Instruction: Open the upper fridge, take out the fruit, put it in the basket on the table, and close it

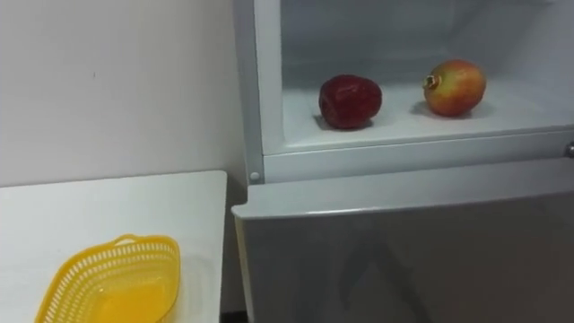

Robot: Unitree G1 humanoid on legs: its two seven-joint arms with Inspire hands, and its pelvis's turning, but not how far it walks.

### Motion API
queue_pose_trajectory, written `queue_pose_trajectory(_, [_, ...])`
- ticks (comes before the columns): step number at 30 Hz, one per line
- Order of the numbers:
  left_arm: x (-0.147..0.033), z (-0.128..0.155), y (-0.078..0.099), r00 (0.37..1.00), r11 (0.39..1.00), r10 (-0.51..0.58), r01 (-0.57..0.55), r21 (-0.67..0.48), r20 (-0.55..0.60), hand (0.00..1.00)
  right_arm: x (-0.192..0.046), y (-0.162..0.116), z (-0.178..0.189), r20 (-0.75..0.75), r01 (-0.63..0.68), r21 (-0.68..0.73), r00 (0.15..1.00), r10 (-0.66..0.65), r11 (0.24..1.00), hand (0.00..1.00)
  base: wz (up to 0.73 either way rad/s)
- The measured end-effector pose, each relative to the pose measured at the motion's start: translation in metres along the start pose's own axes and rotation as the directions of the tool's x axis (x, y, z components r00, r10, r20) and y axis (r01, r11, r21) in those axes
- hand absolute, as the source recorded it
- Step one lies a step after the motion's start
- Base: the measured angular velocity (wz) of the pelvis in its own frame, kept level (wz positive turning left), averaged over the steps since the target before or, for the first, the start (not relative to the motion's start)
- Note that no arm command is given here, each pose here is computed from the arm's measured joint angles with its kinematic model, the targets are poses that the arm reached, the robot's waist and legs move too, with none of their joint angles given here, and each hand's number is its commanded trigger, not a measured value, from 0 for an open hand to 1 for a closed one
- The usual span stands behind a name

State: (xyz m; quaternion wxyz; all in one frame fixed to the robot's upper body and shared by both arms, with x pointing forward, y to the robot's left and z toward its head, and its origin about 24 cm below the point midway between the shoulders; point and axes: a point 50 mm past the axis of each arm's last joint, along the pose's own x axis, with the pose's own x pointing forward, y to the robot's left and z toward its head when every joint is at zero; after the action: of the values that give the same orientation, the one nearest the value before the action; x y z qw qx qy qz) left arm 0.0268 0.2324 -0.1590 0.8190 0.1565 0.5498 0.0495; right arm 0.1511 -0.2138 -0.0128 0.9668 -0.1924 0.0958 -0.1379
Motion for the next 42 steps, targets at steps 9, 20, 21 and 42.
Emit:
queue_pose_trajectory(9, [-0.002, -0.012, 0.003, 0.999, 0.999, -0.026, 0.028, 0.041, -0.041, 0.0, 0.003, -0.007, 0.053, 0.281, 0.078, -0.013, 0.957, -0.072, 0.997, 0.0, 0.0])
queue_pose_trajectory(20, [-0.002, -0.018, 0.0, 0.992, 0.993, -0.088, 0.095, 0.069, -0.093, 0.0, -0.002, -0.003, 0.081, 0.434, 0.107, -0.043, 0.897, -0.077, 0.993, 0.0, 0.0])
queue_pose_trajectory(21, [0.0, -0.016, 0.0, 0.992, 0.992, -0.09, 0.097, 0.077, -0.09, 0.0, -0.003, -0.004, 0.084, 0.449, 0.121, -0.036, 0.889, -0.092, 0.992, 0.0, 0.0])
queue_pose_trajectory(42, [0.001, -0.015, 0.004, 0.989, 0.985, -0.087, 0.103, 0.135, -0.123, 0.0, 0.001, -0.002, 0.136, 0.658, 0.197, 0.109, 0.72, -0.219, 0.974, 0.0, 0.0])
